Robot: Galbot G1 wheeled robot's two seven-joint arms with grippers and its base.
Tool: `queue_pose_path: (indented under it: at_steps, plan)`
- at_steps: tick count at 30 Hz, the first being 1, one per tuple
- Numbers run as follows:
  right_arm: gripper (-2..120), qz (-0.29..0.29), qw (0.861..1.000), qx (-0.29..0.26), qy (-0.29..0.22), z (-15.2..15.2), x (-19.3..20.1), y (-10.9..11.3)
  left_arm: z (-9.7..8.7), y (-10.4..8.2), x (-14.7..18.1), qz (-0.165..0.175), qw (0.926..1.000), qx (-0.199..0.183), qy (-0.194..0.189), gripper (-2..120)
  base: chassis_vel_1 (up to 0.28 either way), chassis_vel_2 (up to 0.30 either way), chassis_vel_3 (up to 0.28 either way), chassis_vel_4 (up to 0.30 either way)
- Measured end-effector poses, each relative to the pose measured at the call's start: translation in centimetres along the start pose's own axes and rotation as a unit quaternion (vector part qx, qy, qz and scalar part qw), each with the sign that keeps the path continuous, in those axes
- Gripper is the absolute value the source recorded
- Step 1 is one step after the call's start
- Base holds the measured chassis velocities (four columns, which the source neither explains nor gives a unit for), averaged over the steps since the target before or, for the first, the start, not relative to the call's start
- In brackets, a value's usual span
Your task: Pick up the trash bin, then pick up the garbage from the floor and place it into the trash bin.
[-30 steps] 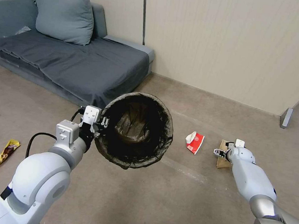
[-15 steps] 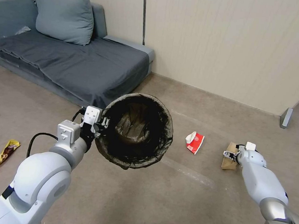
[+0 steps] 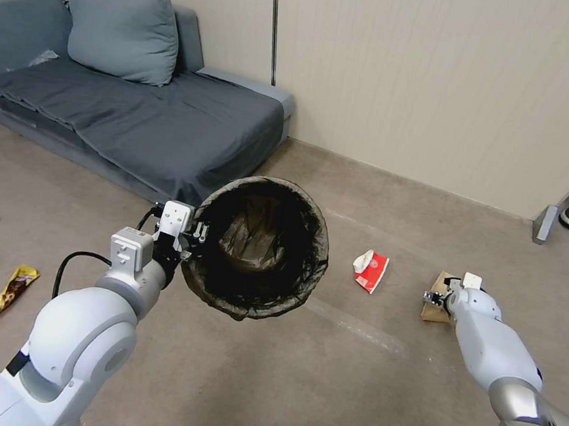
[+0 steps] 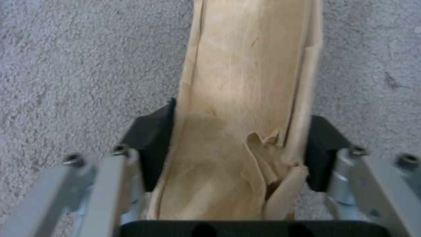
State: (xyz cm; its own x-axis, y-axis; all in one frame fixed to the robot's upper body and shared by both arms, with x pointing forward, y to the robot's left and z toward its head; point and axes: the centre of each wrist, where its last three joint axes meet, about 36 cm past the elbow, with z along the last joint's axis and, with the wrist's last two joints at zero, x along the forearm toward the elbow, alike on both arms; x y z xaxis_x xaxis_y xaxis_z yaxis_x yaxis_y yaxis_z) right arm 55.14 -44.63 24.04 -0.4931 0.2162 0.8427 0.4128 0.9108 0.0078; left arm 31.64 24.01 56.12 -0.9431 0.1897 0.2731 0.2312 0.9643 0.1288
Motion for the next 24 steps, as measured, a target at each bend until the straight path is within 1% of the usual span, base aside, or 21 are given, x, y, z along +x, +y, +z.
queue_pose_path:
  at_steps: [1, 4, 6, 7, 8, 10, 11, 12, 14, 16, 17, 18, 22, 24]
  plan:
    - [56, 0.0, 1.0, 0.0, 0.0, 0.0, 0.0, 0.0, 0.0, 0.0, 0.0, 0.0, 1.0, 0.0, 0.0, 0, 0.0, 0.0, 0.0, 0.0]
    - [41, 0.002, 1.0, -0.001, 0.0, 0.0, 0.1, -0.4, 0.0, 0.0, -0.2, 0.001, 1.0, 0.0, -0.001, 0, 0.0, 0.0, 0.0, 0.0]
    - [39, 0.002, 1.0, -0.001, 0.0, 0.0, 0.1, -0.5, 0.0, 0.0, -0.2, 0.0, 1.0, 0.0, -0.001, 0, 0.0, 0.0, 0.0, 0.0]
    - [33, 0.004, 1.0, 0.0, -0.001, -0.1, 0.2, -0.8, 0.0, 0.0, -0.2, 0.0, 1.0, 0.0, -0.001, 0, 0.0, 0.0, 0.0, 0.0]
    - [33, 0.004, 1.0, 0.0, -0.001, -0.1, 0.2, -0.8, 0.0, 0.0, -0.2, 0.0, 1.0, 0.0, -0.001, 0, 0.0, 0.0, 0.0, 0.0]
    - [22, 0.005, 1.0, 0.0, -0.002, -0.2, 0.2, -1.1, 0.1, 0.0, -0.3, -0.001, 1.0, -0.001, 0.0, 0, 0.0, 0.0, 0.0, 0.0]
    - [18, 0.006, 1.0, 0.0, -0.002, -0.2, 0.3, -1.2, 0.1, 0.0, -0.3, -0.001, 1.0, -0.001, 0.0, 0, 0.0, 0.0, 0.0, 0.0]
    - [18, 0.006, 1.0, 0.0, -0.002, -0.2, 0.3, -1.2, 0.1, 0.0, -0.3, -0.001, 1.0, -0.001, 0.0, 0, 0.0, 0.0, 0.0, 0.0]
    - [7, 0.007, 1.0, 0.002, -0.005, -0.3, 0.6, -1.4, 0.1, 0.0, -0.3, 0.0, 1.0, -0.002, -0.001, 0, 0.0, 0.0, 0.0, 0.0]
    - [6, 0.008, 1.0, 0.002, -0.006, -0.4, 0.7, -1.5, 0.1, 0.0, -0.3, 0.0, 1.0, -0.002, -0.001, 0, 0.0, 0.0, 0.0, 0.0]
    - [1, 0.008, 1.0, 0.002, -0.011, -0.6, 1.1, -1.8, 0.1, 0.1, -0.3, 0.0, 1.0, -0.002, 0.0, 0, 0.0, 0.0, 0.0, 0.0]
    - [0, 0.008, 1.0, 0.002, -0.016, -0.9, 1.6, -2.1, 0.1, 0.1, -0.3, -0.001, 1.0, -0.002, -0.001, 0, 0.0, 0.0, 0.0, 0.0]
    - [0, 0.008, 1.0, 0.002, -0.024, -1.3, 2.2, -2.4, 0.1, 0.1, -0.3, -0.002, 1.0, -0.002, -0.001, 0, 0.0, 0.0, 0.0, 0.0]
    - [0, 0.011, 0.999, 0.006, -0.04, -1.9, 3.5, -3.2, 0.0, 0.2, -0.3, -0.003, 1.0, -0.002, -0.001, 0, 0.0, 0.0, 0.0, 0.0]
